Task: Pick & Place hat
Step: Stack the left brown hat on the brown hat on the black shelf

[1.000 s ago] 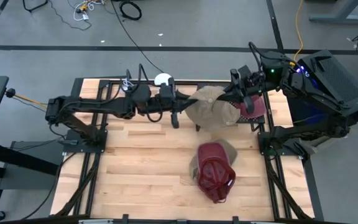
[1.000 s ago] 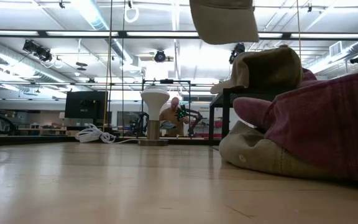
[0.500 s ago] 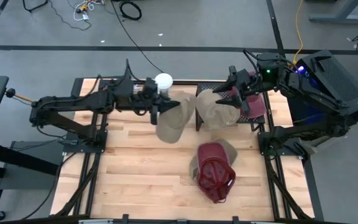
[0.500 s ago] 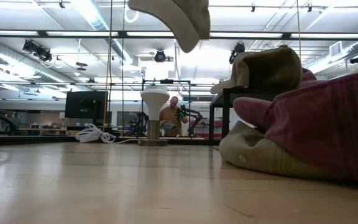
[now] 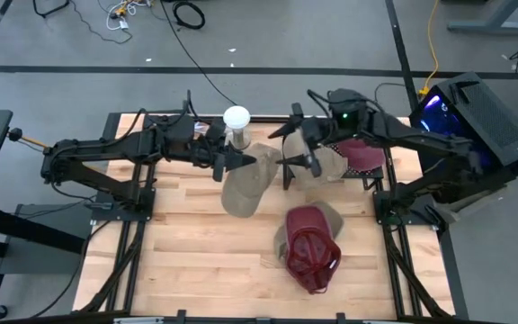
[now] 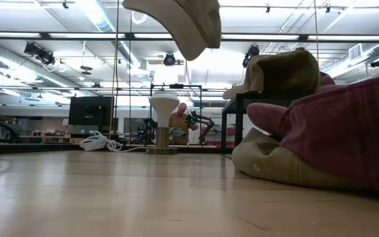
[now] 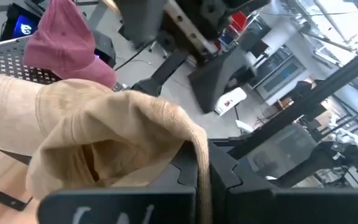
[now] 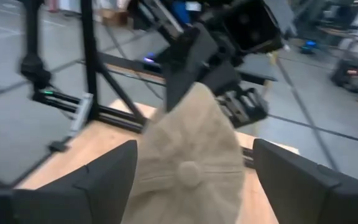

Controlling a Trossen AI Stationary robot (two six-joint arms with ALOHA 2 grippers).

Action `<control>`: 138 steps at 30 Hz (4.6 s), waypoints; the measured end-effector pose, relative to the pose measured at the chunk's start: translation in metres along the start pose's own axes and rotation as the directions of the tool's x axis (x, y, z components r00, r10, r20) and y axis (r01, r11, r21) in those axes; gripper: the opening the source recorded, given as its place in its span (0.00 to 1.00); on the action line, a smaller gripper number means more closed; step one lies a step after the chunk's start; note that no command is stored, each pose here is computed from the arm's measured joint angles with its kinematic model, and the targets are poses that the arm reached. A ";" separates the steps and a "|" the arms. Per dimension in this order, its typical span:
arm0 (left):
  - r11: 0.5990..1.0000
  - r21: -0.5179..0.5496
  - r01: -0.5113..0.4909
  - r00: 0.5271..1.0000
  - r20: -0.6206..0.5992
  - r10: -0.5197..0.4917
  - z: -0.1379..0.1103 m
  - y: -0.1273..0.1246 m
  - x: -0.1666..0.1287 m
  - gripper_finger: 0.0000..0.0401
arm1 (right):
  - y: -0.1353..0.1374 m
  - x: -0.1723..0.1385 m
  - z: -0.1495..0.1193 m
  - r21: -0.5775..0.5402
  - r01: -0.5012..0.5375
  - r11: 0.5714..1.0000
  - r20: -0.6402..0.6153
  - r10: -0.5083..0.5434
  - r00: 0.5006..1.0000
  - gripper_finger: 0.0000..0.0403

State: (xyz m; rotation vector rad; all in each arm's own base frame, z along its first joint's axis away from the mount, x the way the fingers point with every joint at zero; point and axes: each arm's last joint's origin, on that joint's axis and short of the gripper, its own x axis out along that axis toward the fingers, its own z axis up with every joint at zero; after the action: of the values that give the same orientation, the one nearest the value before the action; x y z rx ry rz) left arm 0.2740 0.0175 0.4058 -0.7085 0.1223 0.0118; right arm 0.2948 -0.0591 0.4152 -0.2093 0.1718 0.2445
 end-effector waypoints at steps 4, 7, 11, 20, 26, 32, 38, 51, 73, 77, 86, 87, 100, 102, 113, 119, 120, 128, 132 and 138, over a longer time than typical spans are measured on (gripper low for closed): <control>1.000 0.003 0.007 1.000 -0.004 -0.007 0.000 0.000 0.000 0.01 | -0.003 0.015 -0.009 0.008 0.042 0.999 -0.041 -0.042 0.998 0.80; 1.000 0.004 0.010 1.000 -0.006 -0.010 0.000 0.000 0.000 0.01 | -0.002 0.026 -0.016 0.030 0.020 0.999 -0.067 -0.018 0.998 0.79; 1.000 0.008 0.024 1.000 -0.018 -0.024 0.000 -0.001 0.000 0.02 | -0.001 0.032 -0.021 0.047 0.007 0.999 -0.092 -0.003 0.996 0.75; 0.996 0.091 -0.005 1.000 0.010 0.004 0.001 0.000 0.000 0.05 | 0.005 0.022 -0.018 0.115 -0.015 0.993 -0.113 0.028 0.993 0.27; 0.990 0.131 -0.044 0.998 0.039 0.039 0.001 0.001 0.000 0.13 | 0.009 0.021 -0.016 0.175 -0.144 0.974 -0.065 0.157 0.985 0.05; 0.983 0.168 -0.069 0.995 0.088 0.055 0.007 0.003 0.000 0.29 | 0.012 0.017 -0.011 0.329 -0.239 0.914 -0.009 0.256 0.967 0.02; 0.938 0.322 -0.126 0.983 0.169 0.074 0.025 0.014 -0.005 0.48 | 0.015 0.004 0.003 0.440 -0.279 0.854 0.075 0.275 0.958 0.02; 0.739 0.648 -0.185 0.977 0.203 0.066 0.041 0.012 -0.012 0.56 | 0.018 -0.065 0.038 0.463 -0.259 0.848 0.209 0.180 0.961 0.01; 0.296 0.880 -0.371 0.877 0.227 0.424 -0.084 -0.003 0.098 0.37 | -0.026 -0.059 0.020 0.627 0.171 0.760 0.093 -0.291 0.952 0.01; 0.202 0.855 -0.478 0.788 0.316 0.528 -0.090 0.006 0.106 0.32 | -0.024 -0.059 0.022 0.631 0.150 0.761 0.107 -0.277 0.955 0.01; 0.130 0.878 -0.461 0.765 0.318 0.560 -0.091 0.008 0.104 0.27 | -0.016 -0.074 0.032 0.607 0.133 0.783 0.152 -0.279 0.948 0.01; 0.101 0.890 -0.444 0.764 0.317 0.562 -0.090 0.009 0.104 0.28 | -0.015 -0.076 0.033 0.603 0.123 0.788 0.160 -0.271 0.949 0.01; -0.297 0.907 -0.297 0.695 0.419 0.584 -0.077 0.013 0.104 0.47 | -0.009 -0.104 0.043 0.574 0.083 0.814 0.220 -0.251 0.943 0.01; -0.394 0.891 -0.225 0.721 0.424 0.547 -0.076 0.008 0.104 0.51 | -0.011 -0.107 0.043 0.574 0.093 0.813 0.221 -0.264 0.939 0.01; -0.658 0.748 -0.087 0.738 0.492 0.462 -0.058 0.007 0.106 0.51 | -0.014 -0.112 0.043 0.576 0.097 0.812 0.229 -0.274 0.934 0.01; -0.721 0.692 -0.009 0.710 0.513 0.483 -0.048 0.017 0.106 0.47 | -0.012 -0.114 0.051 0.559 -0.029 0.829 0.311 -0.178 0.934 0.01; -0.726 0.688 -0.001 0.706 0.515 0.486 -0.047 0.018 0.106 0.46 | -0.011 -0.115 0.051 0.558 -0.037 0.829 0.317 -0.171 0.933 0.01; -0.530 0.791 -0.306 0.666 0.576 0.475 -0.040 0.014 0.103 0.46 | -0.015 -0.125 0.050 0.533 0.015 0.846 0.304 -0.208 0.930 0.01; -0.322 0.829 -0.458 0.657 0.559 0.506 -0.031 0.018 0.093 0.46 | -0.018 -0.128 0.047 0.528 0.051 0.848 0.283 -0.232 0.931 0.01; 0.169 0.878 -0.448 0.780 0.292 0.553 -0.007 0.044 0.053 0.46 | -0.020 -0.129 0.042 0.543 0.074 0.837 0.244 -0.242 0.939 0.01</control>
State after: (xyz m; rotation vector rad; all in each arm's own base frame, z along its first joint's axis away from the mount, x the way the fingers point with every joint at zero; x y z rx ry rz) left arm 0.3237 0.0450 0.3657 0.5678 0.4282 0.5411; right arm 0.1828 -0.0975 0.4842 0.3657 -0.0912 0.0514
